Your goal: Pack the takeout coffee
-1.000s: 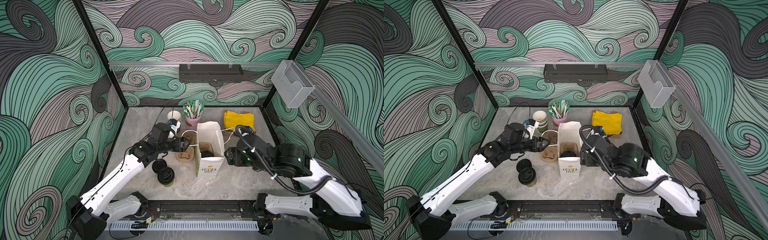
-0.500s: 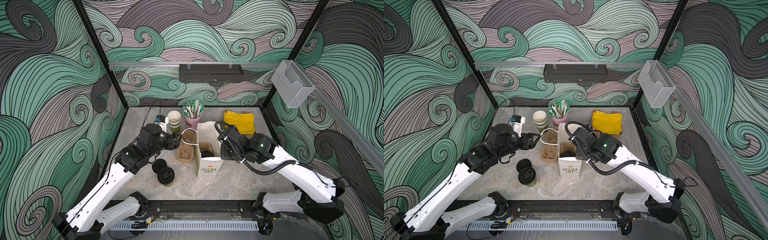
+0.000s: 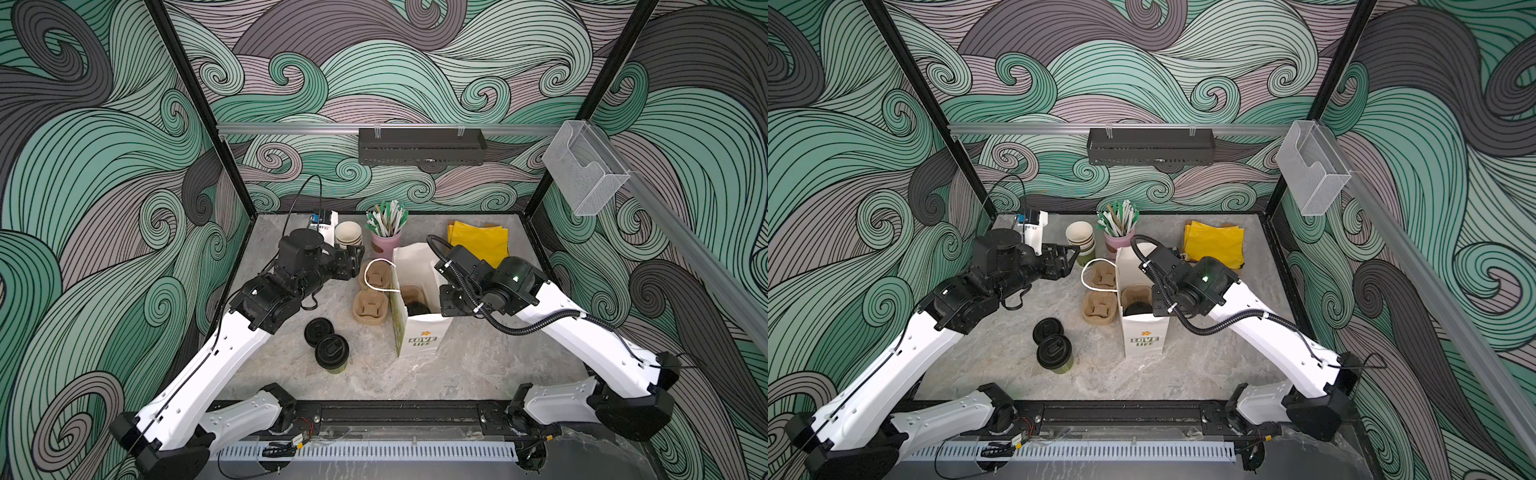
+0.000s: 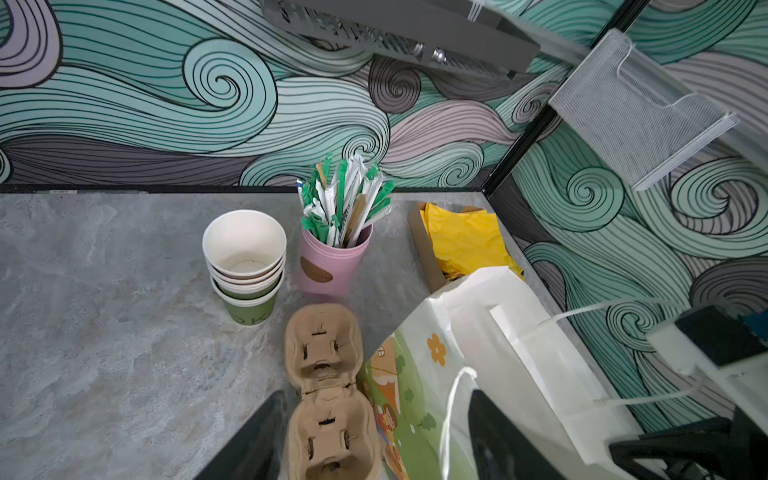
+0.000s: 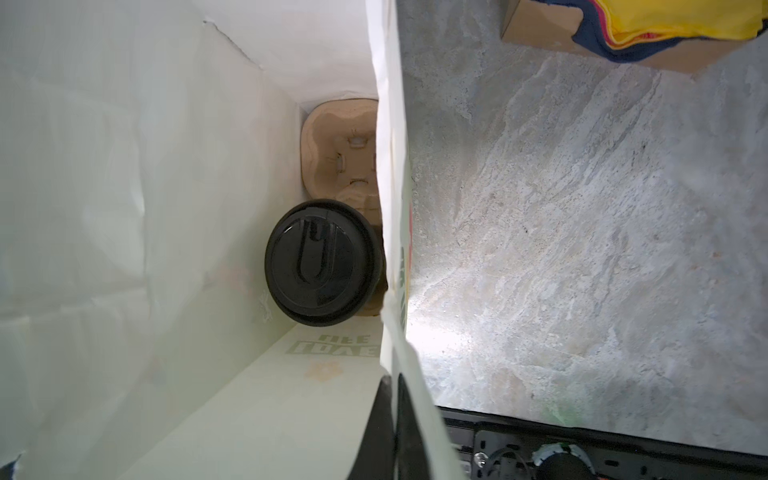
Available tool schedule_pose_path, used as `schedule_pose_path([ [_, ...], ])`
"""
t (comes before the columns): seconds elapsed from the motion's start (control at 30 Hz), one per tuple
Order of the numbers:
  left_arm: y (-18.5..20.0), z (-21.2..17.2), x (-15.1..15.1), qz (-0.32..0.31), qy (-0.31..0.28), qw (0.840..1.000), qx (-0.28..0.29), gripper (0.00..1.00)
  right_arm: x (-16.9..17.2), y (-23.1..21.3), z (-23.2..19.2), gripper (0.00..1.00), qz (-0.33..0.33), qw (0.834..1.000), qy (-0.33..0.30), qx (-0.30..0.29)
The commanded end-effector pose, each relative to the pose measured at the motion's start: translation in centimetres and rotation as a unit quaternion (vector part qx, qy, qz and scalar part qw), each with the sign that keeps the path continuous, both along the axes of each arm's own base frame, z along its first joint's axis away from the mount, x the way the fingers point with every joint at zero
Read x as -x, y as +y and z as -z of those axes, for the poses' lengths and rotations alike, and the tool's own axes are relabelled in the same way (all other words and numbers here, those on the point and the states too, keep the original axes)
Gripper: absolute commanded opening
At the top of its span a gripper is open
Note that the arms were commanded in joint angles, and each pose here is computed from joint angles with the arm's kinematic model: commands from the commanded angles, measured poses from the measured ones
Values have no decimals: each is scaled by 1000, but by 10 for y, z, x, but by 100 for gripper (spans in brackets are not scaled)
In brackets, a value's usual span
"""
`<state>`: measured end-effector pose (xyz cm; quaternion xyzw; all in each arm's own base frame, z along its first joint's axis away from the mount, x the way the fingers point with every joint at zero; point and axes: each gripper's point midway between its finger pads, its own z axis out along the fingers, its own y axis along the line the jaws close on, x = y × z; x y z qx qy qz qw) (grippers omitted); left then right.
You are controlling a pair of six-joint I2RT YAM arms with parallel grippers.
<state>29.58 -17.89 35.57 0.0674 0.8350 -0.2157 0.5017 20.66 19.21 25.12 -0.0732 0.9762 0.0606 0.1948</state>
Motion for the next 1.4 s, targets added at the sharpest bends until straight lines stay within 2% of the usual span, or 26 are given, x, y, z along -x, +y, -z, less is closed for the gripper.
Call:
schedule_pose_path([
  [0.0,-13,-17,-6,34,-25,999,-9,71,4,-6,-8,0,-65,997,9,32],
  [0.2,-39,-8,-8,100,8,995,-25,71,0,-22,-9,0,-124,989,27,71],
  [0.4,-74,10,-7,178,76,981,-22,71,-18,-44,-9,0,-118,990,34,76],
  [0.43,-78,12,-8,185,85,979,-21,71,-20,-46,-10,3,-115,990,32,78],
  [0.53,-89,19,-12,198,110,974,-30,71,-22,-47,-15,16,-106,992,32,65],
  [0.7,-96,34,-16,206,146,965,-66,71,-3,-57,-32,64,-34,999,32,22],
  [0.8,-104,42,-12,223,158,957,-93,72,17,-66,-44,76,46,998,35,-29],
  [0.9,-111,47,-14,232,158,952,-126,74,42,-70,-40,77,129,985,70,-86],
  [1.03,-118,54,-24,232,158,945,-166,75,61,-79,-32,79,211,968,76,-110],
  [1.37,-139,65,-46,253,136,940,-183,78,30,-50,-18,80,297,940,63,-157],
])
